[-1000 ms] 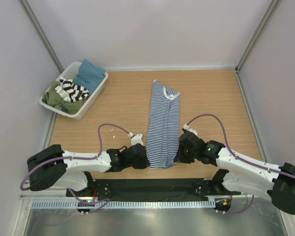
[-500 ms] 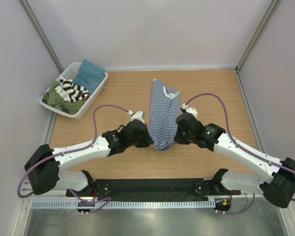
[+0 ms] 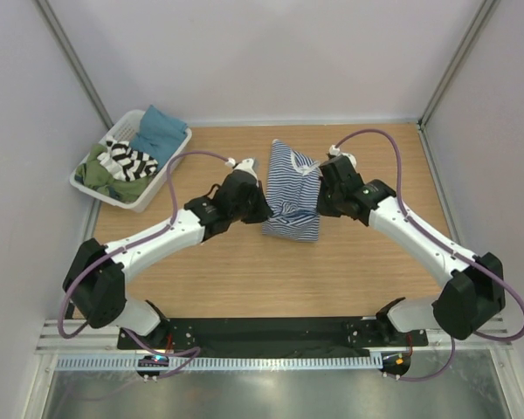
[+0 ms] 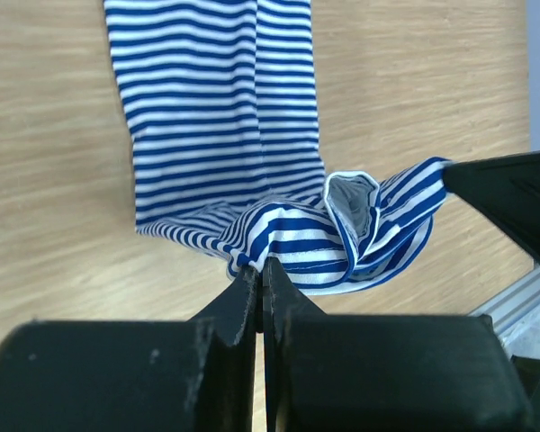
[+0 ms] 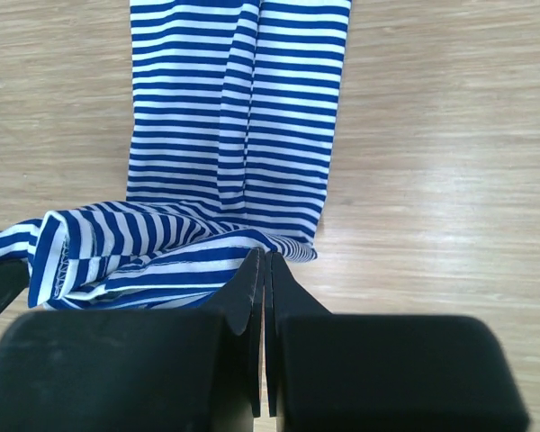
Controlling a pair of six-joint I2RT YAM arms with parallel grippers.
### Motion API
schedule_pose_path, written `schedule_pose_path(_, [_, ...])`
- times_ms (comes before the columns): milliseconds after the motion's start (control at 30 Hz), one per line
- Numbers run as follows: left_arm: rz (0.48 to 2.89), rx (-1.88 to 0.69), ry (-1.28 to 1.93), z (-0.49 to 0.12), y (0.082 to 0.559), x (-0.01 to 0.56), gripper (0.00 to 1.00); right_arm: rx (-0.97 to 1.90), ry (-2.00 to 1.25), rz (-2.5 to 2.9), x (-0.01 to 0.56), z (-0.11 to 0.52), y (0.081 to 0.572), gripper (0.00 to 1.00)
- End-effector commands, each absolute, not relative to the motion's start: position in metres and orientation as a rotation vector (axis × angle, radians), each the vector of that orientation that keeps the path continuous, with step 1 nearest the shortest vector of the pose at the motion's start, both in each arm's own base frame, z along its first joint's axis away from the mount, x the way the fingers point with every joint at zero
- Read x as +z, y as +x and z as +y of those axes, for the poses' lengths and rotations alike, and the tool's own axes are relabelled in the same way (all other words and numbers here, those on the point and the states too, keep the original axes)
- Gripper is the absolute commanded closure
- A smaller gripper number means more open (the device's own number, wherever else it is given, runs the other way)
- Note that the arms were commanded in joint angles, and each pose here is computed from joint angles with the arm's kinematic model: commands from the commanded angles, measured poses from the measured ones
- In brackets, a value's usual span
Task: Fold and stack the tank tops
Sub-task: Fold the tank top
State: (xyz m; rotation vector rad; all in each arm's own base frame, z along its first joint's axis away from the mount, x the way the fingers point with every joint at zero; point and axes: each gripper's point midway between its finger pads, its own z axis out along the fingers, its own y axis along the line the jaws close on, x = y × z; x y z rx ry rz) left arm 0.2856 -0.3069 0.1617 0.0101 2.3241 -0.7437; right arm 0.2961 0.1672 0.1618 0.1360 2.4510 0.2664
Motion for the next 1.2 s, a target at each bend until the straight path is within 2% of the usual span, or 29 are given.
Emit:
schedule_pose_path(0, [2.279, -0.754, 0.068, -0.315, 0.307, 0.180, 1.00, 0.281, 0.100, 2.399, 0.179, 0.169, 0.321, 0.99])
schedule_pose_path(900, [2.275, -0.756, 0.030, -0.328, 0.409, 0.190, 1.00, 0.296, 0.195, 2.395, 0.192, 0.151, 0.426, 0.99])
schedule_pose_path(1167, [2.294, -0.769, 0.012, -0.335, 0.445, 0.170, 1.00, 0.271, 0.238, 2.440, 0.161, 0.147, 0.464, 0.99])
